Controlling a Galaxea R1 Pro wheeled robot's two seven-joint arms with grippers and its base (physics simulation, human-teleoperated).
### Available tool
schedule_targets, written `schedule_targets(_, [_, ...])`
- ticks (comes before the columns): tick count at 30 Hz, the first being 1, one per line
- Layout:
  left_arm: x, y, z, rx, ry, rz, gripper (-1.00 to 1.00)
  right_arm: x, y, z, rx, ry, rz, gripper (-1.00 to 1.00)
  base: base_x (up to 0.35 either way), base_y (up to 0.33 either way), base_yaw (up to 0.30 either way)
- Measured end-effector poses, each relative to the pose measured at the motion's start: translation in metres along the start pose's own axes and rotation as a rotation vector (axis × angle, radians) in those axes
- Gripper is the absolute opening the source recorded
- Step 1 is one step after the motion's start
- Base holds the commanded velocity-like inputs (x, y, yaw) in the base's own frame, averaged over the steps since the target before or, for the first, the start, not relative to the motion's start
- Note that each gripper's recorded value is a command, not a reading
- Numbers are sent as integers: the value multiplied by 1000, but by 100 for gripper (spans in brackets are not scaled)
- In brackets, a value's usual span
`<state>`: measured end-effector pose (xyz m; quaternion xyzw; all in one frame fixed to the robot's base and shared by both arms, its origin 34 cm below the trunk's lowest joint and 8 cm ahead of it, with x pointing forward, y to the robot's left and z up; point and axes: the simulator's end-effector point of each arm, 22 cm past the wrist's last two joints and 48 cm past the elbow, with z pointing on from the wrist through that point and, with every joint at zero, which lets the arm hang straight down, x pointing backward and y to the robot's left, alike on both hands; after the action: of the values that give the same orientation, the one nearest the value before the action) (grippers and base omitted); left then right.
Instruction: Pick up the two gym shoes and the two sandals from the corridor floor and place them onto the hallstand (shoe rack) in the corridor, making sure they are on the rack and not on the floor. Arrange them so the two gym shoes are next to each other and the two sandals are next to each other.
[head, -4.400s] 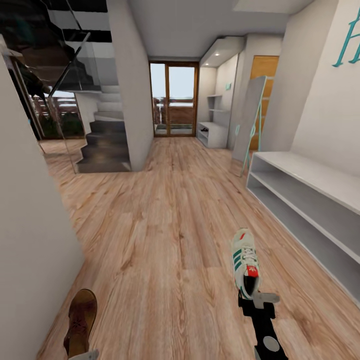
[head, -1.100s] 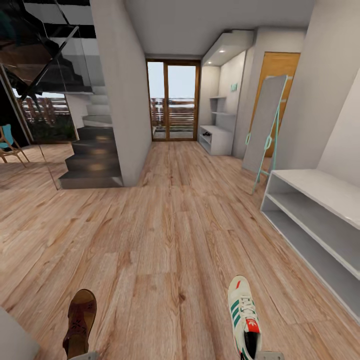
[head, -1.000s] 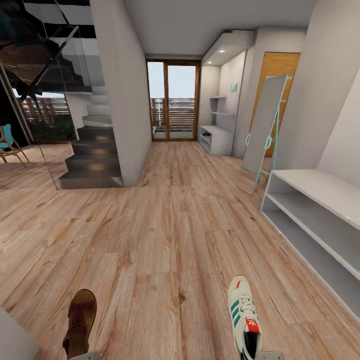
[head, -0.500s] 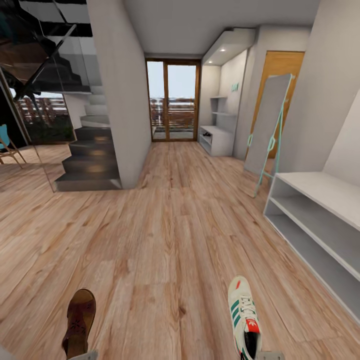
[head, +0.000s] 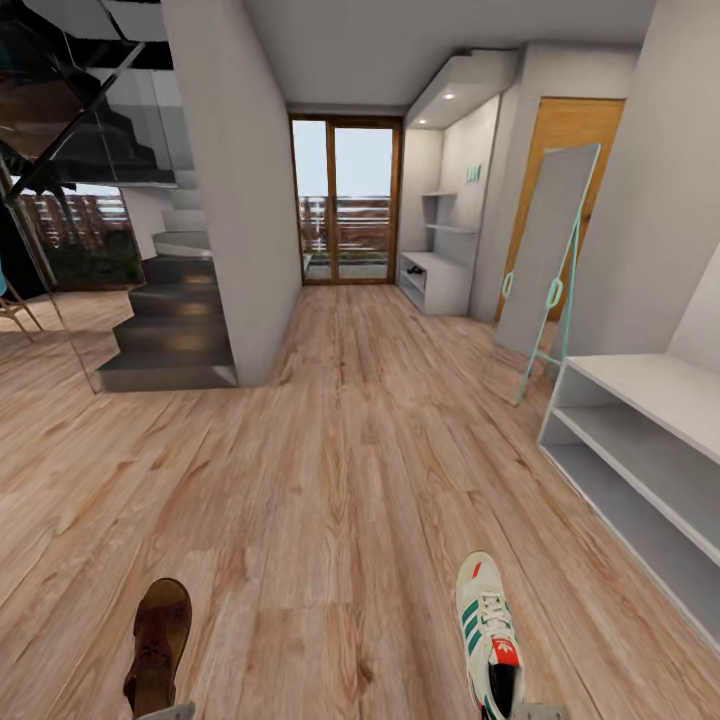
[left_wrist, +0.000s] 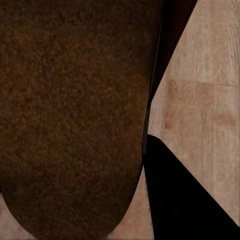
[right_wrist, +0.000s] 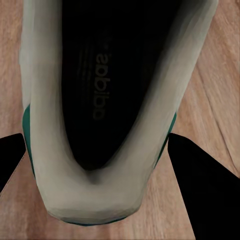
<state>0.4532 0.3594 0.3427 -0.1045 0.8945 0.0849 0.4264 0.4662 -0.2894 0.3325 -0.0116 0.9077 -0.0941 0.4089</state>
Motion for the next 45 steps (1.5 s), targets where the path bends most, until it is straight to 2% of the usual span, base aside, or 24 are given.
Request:
schedule_targets(19, [6, -1, -2, 3, 13, 0, -100, 0, 0, 0, 0, 0, 1, -100, 338, -7, 0])
schedule_targets(45, [11, -1, -2, 2, 24, 2, -100, 4, -3, 0, 8, 8, 6, -100, 287, -184, 42])
